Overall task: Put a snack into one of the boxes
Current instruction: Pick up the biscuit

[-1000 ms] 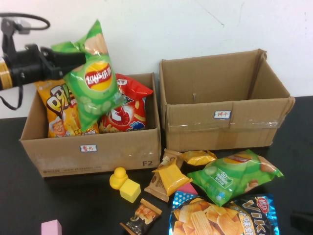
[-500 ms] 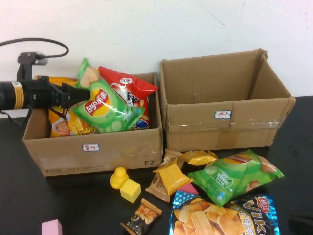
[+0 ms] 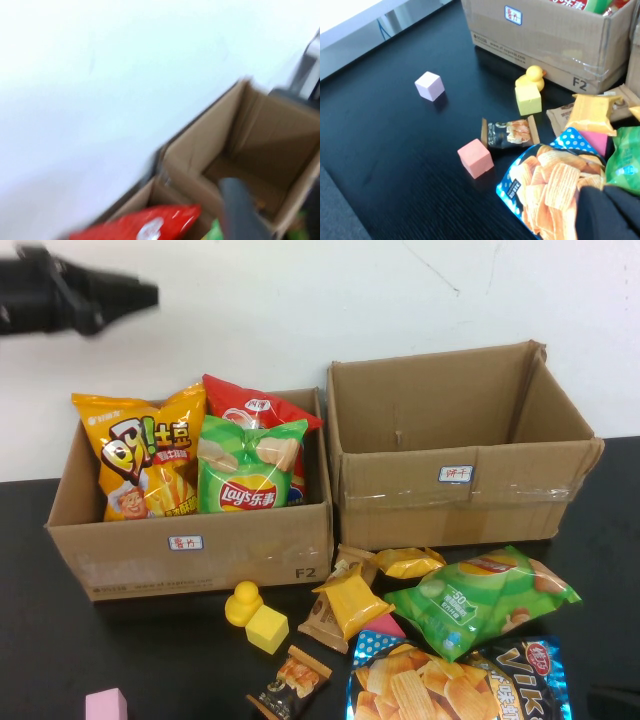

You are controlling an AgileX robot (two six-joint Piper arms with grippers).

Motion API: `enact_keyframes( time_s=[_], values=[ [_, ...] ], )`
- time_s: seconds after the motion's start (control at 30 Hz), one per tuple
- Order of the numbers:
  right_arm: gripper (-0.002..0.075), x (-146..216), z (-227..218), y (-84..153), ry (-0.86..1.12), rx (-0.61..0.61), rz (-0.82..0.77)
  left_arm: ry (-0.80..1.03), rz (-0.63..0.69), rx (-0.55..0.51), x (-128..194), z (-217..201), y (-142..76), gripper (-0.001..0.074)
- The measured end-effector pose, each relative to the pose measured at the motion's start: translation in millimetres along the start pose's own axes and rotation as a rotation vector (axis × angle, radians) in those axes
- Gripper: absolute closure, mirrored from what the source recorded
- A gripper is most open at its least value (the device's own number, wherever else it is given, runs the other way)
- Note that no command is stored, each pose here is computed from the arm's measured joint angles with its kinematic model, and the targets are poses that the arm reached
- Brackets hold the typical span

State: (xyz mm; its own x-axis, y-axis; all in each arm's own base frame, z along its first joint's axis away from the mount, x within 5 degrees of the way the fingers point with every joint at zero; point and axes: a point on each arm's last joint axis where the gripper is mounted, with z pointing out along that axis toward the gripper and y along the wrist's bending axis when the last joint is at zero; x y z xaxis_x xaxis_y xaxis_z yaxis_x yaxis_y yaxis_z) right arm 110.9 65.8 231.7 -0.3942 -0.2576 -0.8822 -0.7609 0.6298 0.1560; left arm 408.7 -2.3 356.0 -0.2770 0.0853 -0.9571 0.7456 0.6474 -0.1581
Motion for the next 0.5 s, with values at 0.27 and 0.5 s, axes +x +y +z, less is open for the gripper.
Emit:
enact_keyframes(
  time_s=[0.27, 0.5],
  values=[
    [0.0727, -6, -1, -1, -0.033, 0.003, 0.01, -0.077, 0.142, 0.038, -51, -62, -79, 0.0724],
    [0.0727, -44, -13, -5, -0.054, 0.048, -0.128, -0.135, 0.08, -0.35, -7, -118, -130, 0.0734]
  ],
)
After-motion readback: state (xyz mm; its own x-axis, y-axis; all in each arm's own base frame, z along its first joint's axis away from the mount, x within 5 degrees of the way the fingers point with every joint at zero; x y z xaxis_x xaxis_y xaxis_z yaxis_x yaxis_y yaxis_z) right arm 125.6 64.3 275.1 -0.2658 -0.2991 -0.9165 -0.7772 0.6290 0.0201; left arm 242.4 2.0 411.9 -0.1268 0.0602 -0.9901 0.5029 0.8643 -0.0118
